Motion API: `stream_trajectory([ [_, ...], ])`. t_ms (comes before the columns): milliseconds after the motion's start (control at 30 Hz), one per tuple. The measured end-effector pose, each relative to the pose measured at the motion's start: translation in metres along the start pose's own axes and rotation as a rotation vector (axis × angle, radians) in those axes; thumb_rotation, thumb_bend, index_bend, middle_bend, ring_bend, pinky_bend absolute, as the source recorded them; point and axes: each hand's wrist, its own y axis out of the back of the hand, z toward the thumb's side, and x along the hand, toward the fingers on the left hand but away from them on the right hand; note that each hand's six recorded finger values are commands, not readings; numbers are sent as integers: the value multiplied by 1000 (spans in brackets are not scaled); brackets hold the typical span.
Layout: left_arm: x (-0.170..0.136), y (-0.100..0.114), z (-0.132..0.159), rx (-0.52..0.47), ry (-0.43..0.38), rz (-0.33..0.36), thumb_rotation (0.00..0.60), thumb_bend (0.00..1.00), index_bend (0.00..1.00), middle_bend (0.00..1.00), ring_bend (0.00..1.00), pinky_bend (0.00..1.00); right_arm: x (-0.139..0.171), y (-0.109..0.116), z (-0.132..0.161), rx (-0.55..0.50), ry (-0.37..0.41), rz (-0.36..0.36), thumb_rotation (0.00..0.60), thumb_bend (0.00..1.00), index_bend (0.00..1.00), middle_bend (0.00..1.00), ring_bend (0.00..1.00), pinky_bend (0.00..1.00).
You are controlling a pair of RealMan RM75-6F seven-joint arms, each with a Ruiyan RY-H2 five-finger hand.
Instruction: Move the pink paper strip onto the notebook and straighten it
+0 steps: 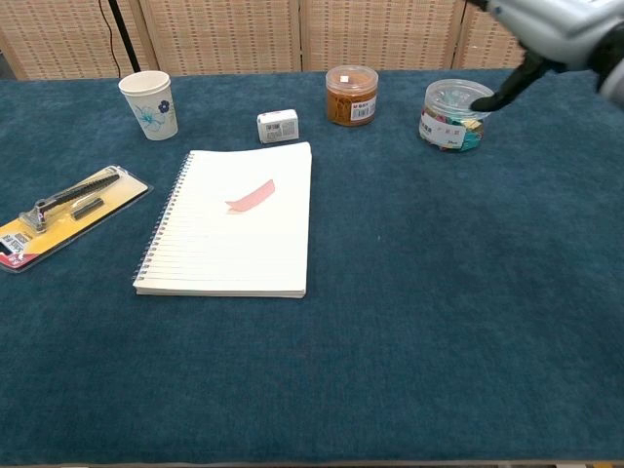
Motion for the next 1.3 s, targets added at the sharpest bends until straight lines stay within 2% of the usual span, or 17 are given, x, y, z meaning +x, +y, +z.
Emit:
stream_trajectory([
  [167,12,6,15,38,-51,-6,600,0,0,0,0,0,43,8,-49,-6,-95,90,600,0,0,0,0,0],
  [367,38,9,35,73,-117,-64,600,0,0,15,0,0,109,11,-94,-61,-231,203,600,0,0,0,0,0],
  [433,52,7,48,86,-151,-93,600,0,0,104,19,0,141,10,-109,-93,-291,248,600,0,0,0,0,0],
  [467,58,6,53,90,-165,-105,600,0,0,150,41,7,148,10,-112,-102,-304,255,600,0,0,0,0,0],
  [533,72,4,68,98,-197,-128,600,0,0,304,165,91,168,11,-119,-135,-341,273,600,0,0,0,0,0],
  [567,77,3,74,99,-209,-134,600,0,0,357,213,148,175,11,-121,-149,-354,278,600,0,0,0,0,0],
  [633,88,1,85,98,-228,-136,600,0,0,506,337,330,189,12,-125,-178,-380,283,600,0,0,0,0,0],
  [733,100,-4,100,94,-257,-125,600,0,0,620,421,449,207,14,-129,-208,-414,281,600,0,0,0,0,0],
  [900,116,-16,116,100,-273,-170,600,0,0,665,455,488,228,19,-133,-224,-461,262,600,0,0,0,0,0],
  [1100,139,-40,139,135,-267,-271,600,0,0,682,468,508,234,28,-142,-280,-500,225,600,0,0,0,0,0],
  [1300,158,-64,164,90,-231,-389,600,0,0,711,508,564,236,33,-148,-317,-509,219,600,0,0,0,0,0],
])
